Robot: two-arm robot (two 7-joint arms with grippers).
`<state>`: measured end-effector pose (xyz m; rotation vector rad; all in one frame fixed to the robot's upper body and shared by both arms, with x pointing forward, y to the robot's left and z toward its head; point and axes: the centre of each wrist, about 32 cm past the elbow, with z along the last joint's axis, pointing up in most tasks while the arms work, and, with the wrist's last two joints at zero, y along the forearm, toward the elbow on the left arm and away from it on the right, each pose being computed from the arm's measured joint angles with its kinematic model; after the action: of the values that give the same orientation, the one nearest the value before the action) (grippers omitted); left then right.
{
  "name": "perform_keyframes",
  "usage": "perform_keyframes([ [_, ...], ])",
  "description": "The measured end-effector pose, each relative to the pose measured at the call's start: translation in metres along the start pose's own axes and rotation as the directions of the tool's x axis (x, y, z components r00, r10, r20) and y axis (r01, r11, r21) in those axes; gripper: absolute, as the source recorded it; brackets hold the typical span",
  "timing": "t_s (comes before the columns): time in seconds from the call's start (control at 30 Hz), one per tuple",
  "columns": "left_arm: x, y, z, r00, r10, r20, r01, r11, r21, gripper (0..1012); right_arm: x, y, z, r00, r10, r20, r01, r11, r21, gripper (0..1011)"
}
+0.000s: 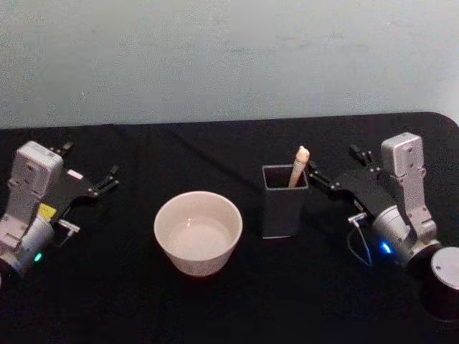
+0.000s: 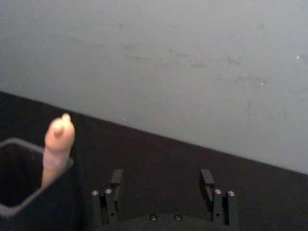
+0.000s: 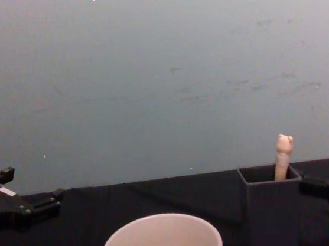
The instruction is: Pick up the stirring spoon with one hand, stir inside the cup, then place it back in its original position.
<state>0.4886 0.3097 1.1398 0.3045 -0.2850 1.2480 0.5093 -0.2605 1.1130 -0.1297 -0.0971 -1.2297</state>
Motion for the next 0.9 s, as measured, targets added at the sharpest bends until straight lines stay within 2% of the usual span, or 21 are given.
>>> perform_keyframes([
  [0.13, 0.0000, 0.0000, 0.0000, 1.0000, 0.000, 0.000, 0.000, 1.0000, 0.000, 1001, -0.0012, 0.0014, -0.0079, 1.000, -0.006, 0.010, 0.006, 1.000, -0.017, 1000],
  [0.9, 0.0000, 0.0000, 0.0000, 1.0000, 0.000, 0.000, 0.000, 1.0000, 0.000, 1001, -0.0009, 0.0013, -0.0055, 1.000, -0.004, 0.009, 0.004, 1.000, -0.011, 1000],
])
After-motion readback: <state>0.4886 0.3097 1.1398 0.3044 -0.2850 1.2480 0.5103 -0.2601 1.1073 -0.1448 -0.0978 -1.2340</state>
